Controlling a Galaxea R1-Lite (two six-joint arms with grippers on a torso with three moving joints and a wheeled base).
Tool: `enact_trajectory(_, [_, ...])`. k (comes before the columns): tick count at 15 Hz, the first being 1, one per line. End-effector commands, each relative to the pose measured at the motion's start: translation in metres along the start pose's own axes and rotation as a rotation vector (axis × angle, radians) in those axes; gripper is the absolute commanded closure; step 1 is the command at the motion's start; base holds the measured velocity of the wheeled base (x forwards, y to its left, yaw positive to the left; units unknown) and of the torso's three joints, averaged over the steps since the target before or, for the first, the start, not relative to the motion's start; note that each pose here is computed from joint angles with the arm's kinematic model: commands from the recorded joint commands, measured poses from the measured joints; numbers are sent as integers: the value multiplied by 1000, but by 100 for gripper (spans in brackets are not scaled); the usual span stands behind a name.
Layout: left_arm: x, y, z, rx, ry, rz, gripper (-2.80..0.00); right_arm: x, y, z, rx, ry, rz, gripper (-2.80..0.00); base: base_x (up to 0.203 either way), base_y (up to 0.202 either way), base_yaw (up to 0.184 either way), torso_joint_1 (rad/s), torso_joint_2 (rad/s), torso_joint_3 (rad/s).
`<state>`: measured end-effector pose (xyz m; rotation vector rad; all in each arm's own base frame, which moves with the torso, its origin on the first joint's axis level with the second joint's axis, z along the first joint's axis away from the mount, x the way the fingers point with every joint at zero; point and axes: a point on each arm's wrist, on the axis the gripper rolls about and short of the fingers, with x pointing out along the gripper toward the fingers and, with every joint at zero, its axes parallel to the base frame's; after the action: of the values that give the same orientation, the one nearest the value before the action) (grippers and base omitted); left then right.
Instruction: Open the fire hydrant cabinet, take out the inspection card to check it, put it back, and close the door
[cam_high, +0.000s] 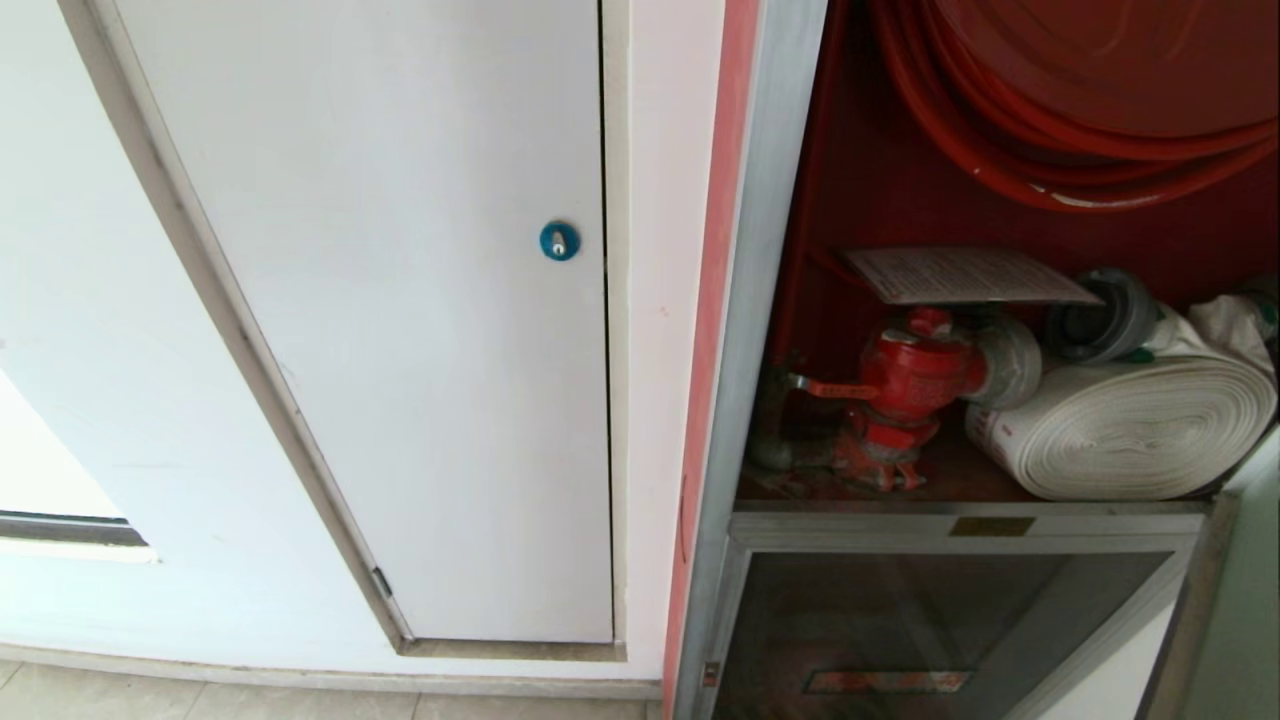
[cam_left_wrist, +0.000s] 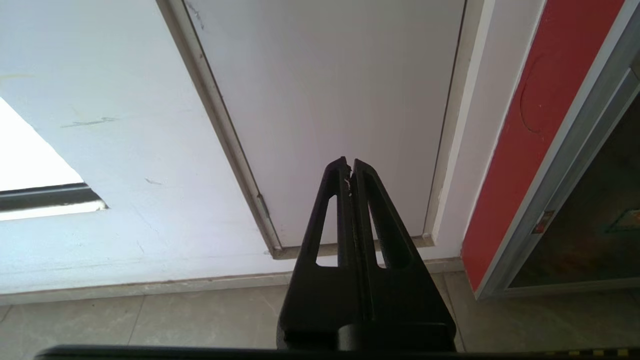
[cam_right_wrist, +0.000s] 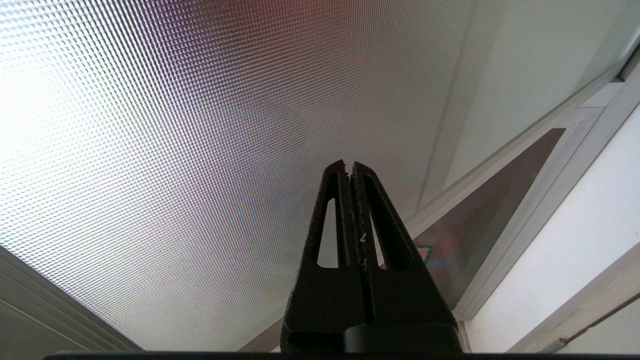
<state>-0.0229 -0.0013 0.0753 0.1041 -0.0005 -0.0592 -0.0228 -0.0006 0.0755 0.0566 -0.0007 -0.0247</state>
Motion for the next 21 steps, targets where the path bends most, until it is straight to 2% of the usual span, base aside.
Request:
enact_trajectory(1, [0,0,0,-3,3,-1,0,0,0,0,0,1,0,0,0,0,0,0,0,0])
enact_trajectory(8, [0,0,0,-55,5,19,0,0,0,0,0,2,0,0,0,0,0,0,0,0])
enact_trajectory(21, [0,0,0,-66,5,20,0,0,0,0,0,1,0,0,0,0,0,0,0,0])
